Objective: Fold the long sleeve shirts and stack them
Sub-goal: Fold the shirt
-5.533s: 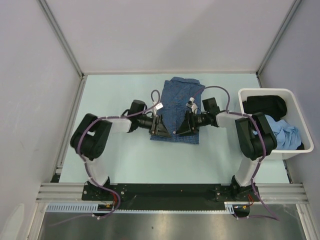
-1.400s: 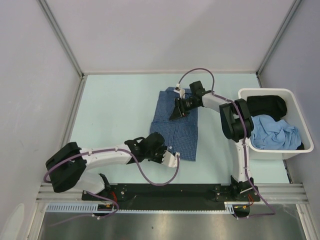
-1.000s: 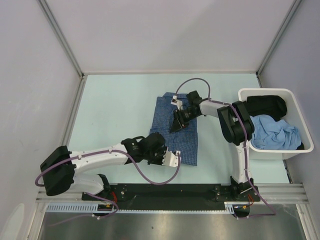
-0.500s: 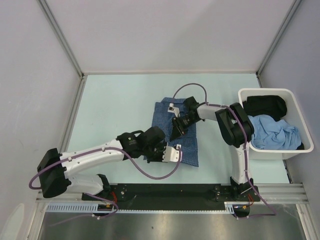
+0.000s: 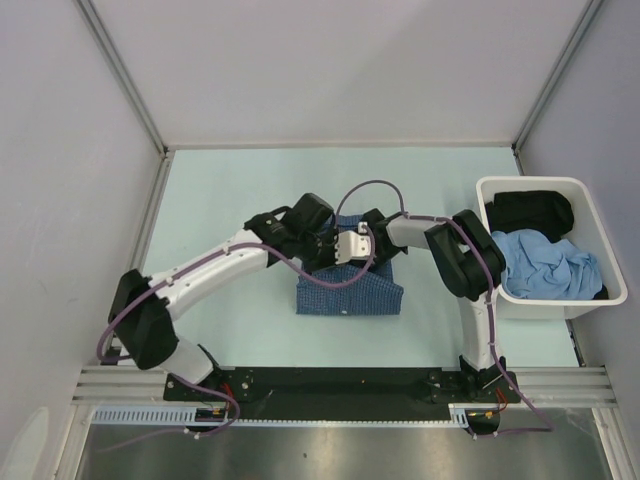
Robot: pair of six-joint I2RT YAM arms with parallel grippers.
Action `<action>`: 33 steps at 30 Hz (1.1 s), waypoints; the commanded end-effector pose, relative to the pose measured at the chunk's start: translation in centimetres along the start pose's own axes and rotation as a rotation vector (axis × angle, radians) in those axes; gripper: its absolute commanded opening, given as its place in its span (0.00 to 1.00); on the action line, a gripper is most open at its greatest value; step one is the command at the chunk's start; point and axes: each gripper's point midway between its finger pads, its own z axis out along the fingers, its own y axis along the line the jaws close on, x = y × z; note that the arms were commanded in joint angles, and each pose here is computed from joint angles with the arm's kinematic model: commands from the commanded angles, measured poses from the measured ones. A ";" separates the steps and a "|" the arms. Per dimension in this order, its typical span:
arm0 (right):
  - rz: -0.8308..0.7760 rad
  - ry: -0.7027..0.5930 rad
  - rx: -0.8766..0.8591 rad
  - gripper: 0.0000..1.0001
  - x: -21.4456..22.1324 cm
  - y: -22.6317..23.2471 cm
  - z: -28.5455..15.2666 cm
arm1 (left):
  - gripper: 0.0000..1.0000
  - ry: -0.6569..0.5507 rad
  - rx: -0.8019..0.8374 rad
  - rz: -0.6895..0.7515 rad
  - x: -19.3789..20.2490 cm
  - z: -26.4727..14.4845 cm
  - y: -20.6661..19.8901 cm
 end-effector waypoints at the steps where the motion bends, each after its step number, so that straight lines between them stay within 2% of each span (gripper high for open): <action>1: -0.064 0.003 -0.036 0.31 -1.5 1.4 -0.8 | 0.00 -0.040 0.021 -0.017 -0.4 1.2 2.6; 5: -0.064 -0.016 0.000 0.34 -2.9 0.8 -2.2 | 0.00 -0.062 0.043 -0.025 -0.2 1.1 3.6; 10: -0.057 -0.022 0.060 0.40 -4.2 -0.3 -3.5 | 0.00 -0.065 0.085 -0.015 0.0 1.7 3.1; 17: -0.056 -0.126 0.124 0.45 -8.6 -1.6 -8.2 | 0.00 -0.059 0.113 -0.023 0.5 2.6 3.4; 23: -0.047 -0.208 0.159 0.57 -10.8 -1.8 -13.2 | 0.01 -0.039 0.127 -0.076 1.8 3.5 5.1; 24: -0.064 -0.226 0.172 0.61 -11.4 -1.3 -14.2 | 0.01 -0.027 0.136 -0.090 2.4 4.1 5.3; 26: -0.048 -0.261 0.192 0.74 -11.7 -1.4 -16.0 | 0.03 -0.028 0.127 -0.101 2.7 4.3 6.5; 29: -0.031 -0.310 0.222 0.81 -11.9 -1.3 -18.5 | 0.08 -0.028 0.124 -0.110 3.2 5.1 8.2; 30: -0.029 -0.321 0.234 0.82 -11.8 -1.2 -19.2 | 0.11 -0.036 0.125 -0.109 3.2 5.2 8.7; 31: -0.028 -0.332 0.243 0.83 -11.8 -1.3 -19.7 | 0.23 -0.042 0.119 -0.122 3.4 5.5 9.9; 33: -0.011 -0.351 0.264 0.84 -11.4 -1.7 -21.0 | 0.32 -0.045 0.102 -0.148 3.5 5.8 11.3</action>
